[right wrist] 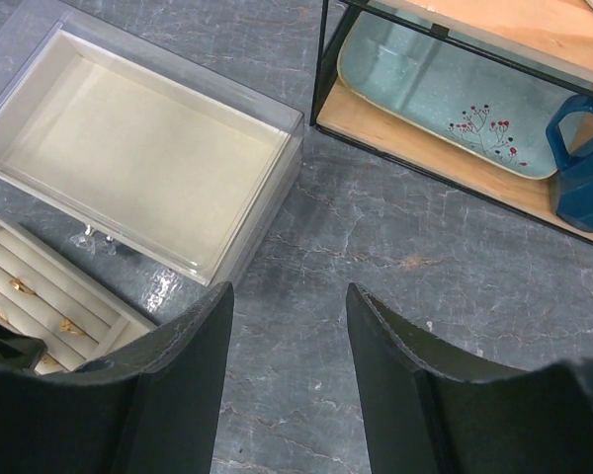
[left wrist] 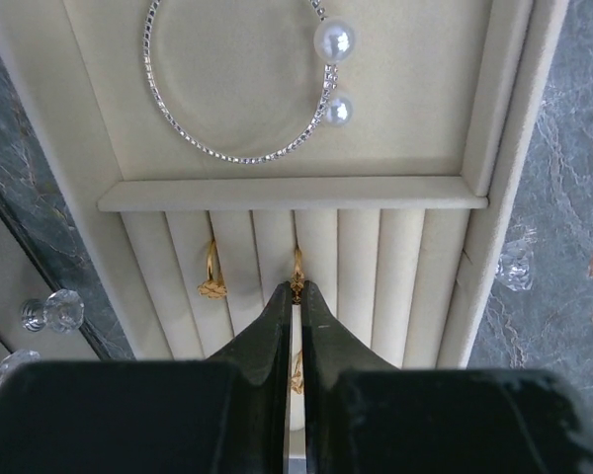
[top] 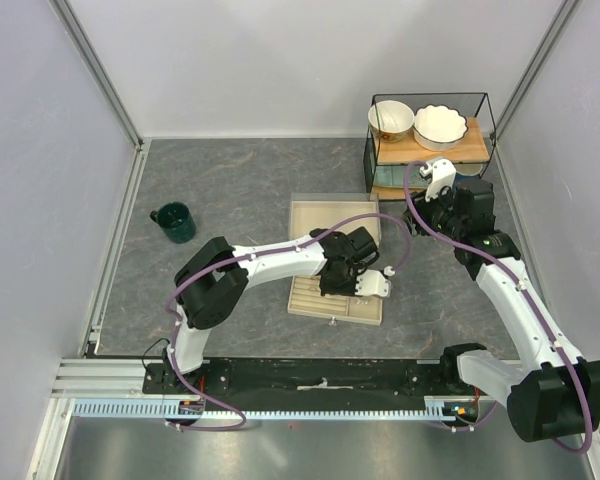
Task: Organize the mixed jewelry
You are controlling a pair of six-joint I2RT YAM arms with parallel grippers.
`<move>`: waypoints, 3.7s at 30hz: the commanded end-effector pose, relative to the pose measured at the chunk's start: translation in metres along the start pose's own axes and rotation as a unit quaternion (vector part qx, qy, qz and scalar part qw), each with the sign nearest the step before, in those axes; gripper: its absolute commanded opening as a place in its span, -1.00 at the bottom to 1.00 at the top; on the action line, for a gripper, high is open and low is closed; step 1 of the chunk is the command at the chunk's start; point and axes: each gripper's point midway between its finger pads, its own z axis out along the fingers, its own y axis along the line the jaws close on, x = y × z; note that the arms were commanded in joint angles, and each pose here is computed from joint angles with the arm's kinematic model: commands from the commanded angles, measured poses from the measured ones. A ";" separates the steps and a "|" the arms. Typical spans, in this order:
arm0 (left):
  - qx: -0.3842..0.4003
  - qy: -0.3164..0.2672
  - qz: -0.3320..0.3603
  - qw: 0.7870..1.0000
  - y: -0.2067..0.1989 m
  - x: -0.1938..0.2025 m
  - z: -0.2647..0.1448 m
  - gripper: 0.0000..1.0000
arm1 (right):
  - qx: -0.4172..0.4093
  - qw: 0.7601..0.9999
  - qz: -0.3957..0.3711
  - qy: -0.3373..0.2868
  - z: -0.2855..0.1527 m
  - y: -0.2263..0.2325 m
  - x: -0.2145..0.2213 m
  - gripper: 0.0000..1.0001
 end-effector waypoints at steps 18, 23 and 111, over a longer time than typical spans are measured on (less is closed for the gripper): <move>-0.002 0.036 0.018 0.999 -0.004 0.000 0.014 -0.72 | -0.010 1.000 -0.001 -0.024 -0.004 0.004 -0.011 0.15; -0.011 0.038 0.013 0.999 -0.002 -0.001 0.011 -0.62 | -0.009 1.000 0.000 -0.023 -0.004 0.004 -0.010 0.15; -0.309 -0.298 -0.482 0.764 0.142 0.180 -0.227 0.41 | -0.296 0.836 -0.389 0.248 -0.004 0.202 0.196 0.36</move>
